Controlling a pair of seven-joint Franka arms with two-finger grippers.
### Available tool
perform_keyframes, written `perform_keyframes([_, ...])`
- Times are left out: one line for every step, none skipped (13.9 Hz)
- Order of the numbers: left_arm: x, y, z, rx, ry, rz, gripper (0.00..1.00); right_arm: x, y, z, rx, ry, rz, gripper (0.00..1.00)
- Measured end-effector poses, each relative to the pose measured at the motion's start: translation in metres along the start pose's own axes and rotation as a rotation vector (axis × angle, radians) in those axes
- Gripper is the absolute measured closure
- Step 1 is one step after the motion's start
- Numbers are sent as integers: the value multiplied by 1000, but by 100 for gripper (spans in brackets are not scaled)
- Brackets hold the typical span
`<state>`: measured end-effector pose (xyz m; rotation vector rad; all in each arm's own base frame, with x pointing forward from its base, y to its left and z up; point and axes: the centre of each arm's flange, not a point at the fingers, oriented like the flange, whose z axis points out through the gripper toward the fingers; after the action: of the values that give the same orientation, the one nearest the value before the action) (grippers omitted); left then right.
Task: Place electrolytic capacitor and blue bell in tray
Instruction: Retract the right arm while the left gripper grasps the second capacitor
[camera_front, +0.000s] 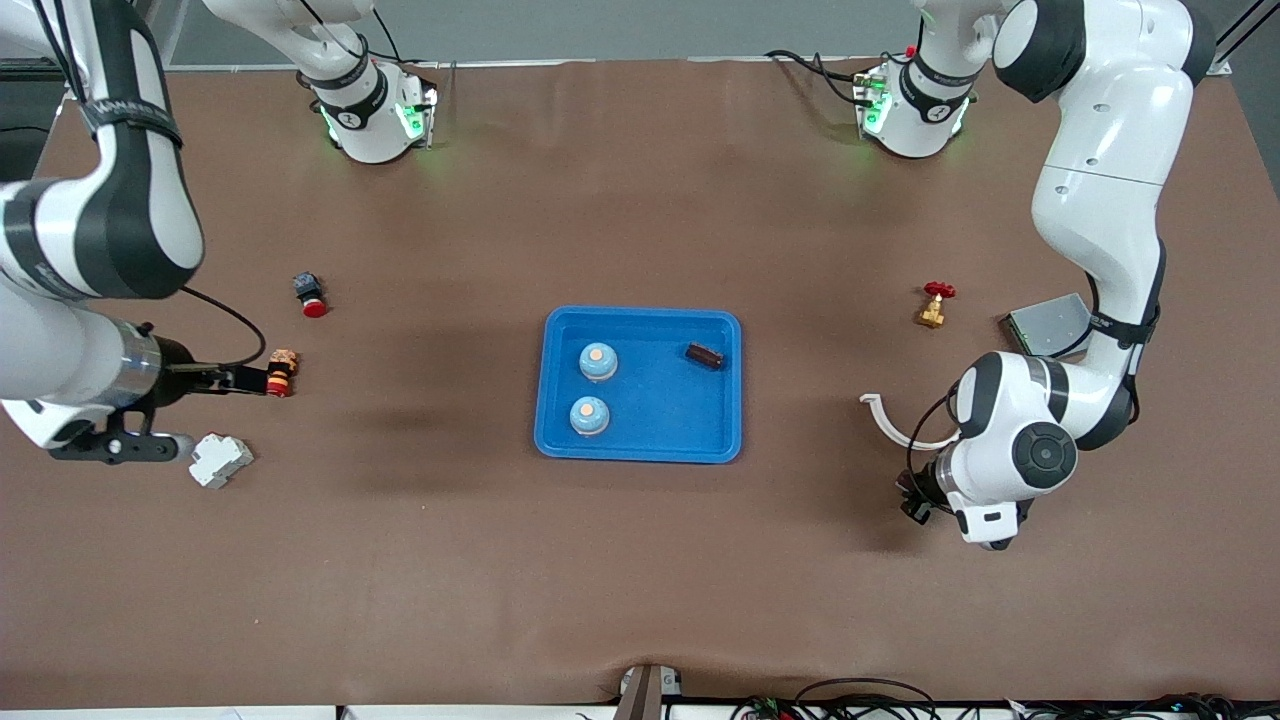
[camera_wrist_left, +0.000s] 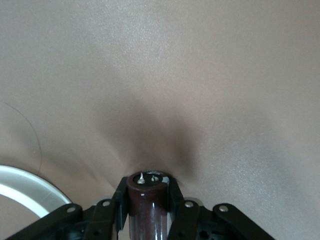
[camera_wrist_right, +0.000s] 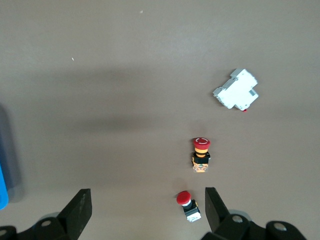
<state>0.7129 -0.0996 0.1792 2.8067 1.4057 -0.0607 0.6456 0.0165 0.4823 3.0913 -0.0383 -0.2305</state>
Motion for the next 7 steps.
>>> perform_keyframes([2,-1,-1,1,0,-2,65,-7,1,-16,1,25,-2,0])
perform_keyframes([4,-2,-3,4,0,-5,65,-15,3,-33,1,50,-11,0])
perform_keyframes([5,-2,-8,6,0,-7,65,-23,6,-47,2,70,-16,0])
perform_keyframes([5,-1,-15,6,3,-7,65,-30,12,-57,2,85,-20,0])
perform_keyframes([4,1,-25,6,4,-4,65,-35,20,-65,3,95,-20,0])
perform_keyframes([1,2,-37,9,3,-1,65,-38,28,-69,3,101,-19,0])
perform_keyframes([-4,4,-51,16,1,2,65,-40,34,-73,4,106,-18,0])
